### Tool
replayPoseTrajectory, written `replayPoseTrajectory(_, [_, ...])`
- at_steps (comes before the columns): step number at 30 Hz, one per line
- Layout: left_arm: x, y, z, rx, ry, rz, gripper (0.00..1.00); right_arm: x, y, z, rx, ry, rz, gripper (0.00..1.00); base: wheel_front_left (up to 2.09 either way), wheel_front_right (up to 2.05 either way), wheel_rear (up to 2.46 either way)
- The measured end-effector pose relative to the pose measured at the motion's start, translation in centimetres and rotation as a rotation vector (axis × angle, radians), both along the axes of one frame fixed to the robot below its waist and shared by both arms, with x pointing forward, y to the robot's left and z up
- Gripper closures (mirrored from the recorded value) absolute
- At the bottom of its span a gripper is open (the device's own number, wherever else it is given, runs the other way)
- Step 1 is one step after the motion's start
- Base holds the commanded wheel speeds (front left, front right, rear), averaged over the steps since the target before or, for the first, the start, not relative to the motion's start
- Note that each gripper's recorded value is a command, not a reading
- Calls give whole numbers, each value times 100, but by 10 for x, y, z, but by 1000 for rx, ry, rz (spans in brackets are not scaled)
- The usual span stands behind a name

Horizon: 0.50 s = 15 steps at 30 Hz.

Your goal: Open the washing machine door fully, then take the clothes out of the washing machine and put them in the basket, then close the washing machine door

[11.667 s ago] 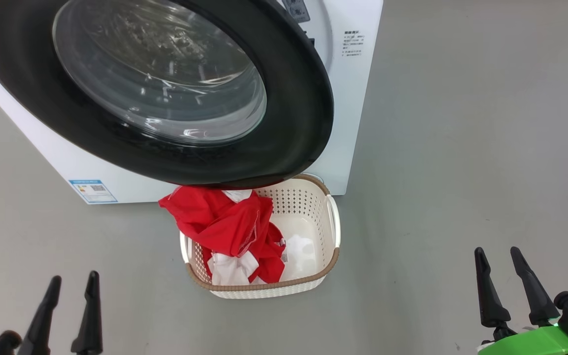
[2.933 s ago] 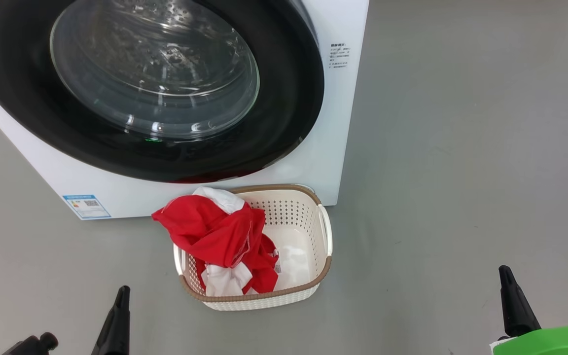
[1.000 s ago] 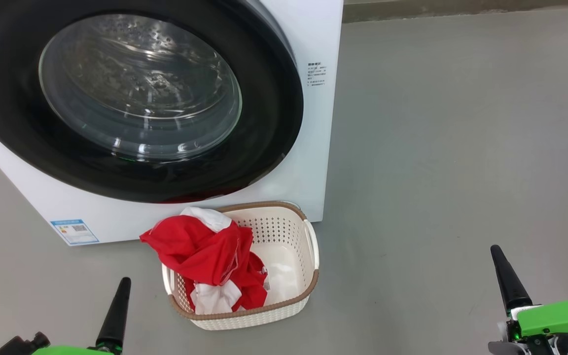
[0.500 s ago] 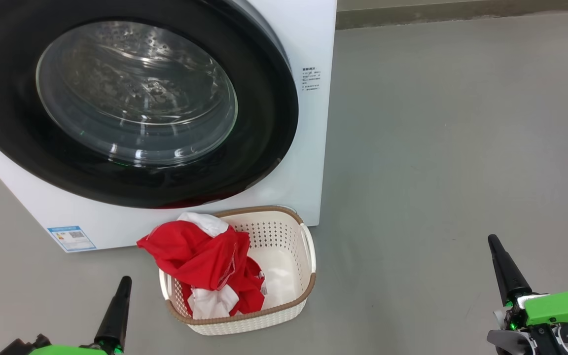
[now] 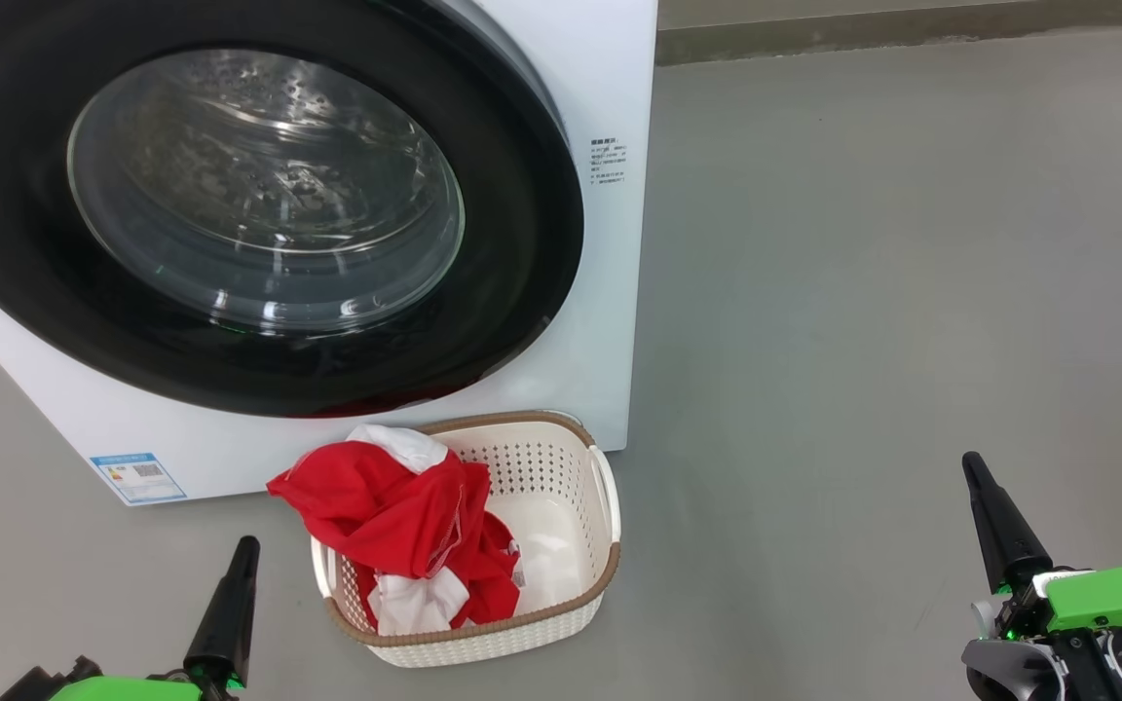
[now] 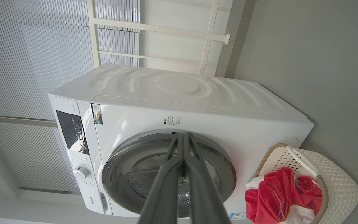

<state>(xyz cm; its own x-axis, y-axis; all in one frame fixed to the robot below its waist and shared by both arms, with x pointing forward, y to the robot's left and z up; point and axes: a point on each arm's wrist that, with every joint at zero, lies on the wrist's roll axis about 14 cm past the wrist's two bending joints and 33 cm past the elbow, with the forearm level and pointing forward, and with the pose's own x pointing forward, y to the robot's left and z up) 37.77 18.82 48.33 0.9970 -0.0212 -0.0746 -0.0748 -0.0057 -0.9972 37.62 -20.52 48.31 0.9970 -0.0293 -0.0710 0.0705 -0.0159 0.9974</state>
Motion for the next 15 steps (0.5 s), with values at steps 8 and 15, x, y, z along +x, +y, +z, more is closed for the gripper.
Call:
replayPoseTrajectory(8, [0, -1, 0, -1, 0, -6, 100, 0, 0, 0, 0, 0, 2, 100, 0, 0, 0])
replayPoseTrajectory(15, [0, -1, 0, -2, 0, -5, 100, 0, 0, 0, 0, 0, 2, 100, 0, 0, 0])
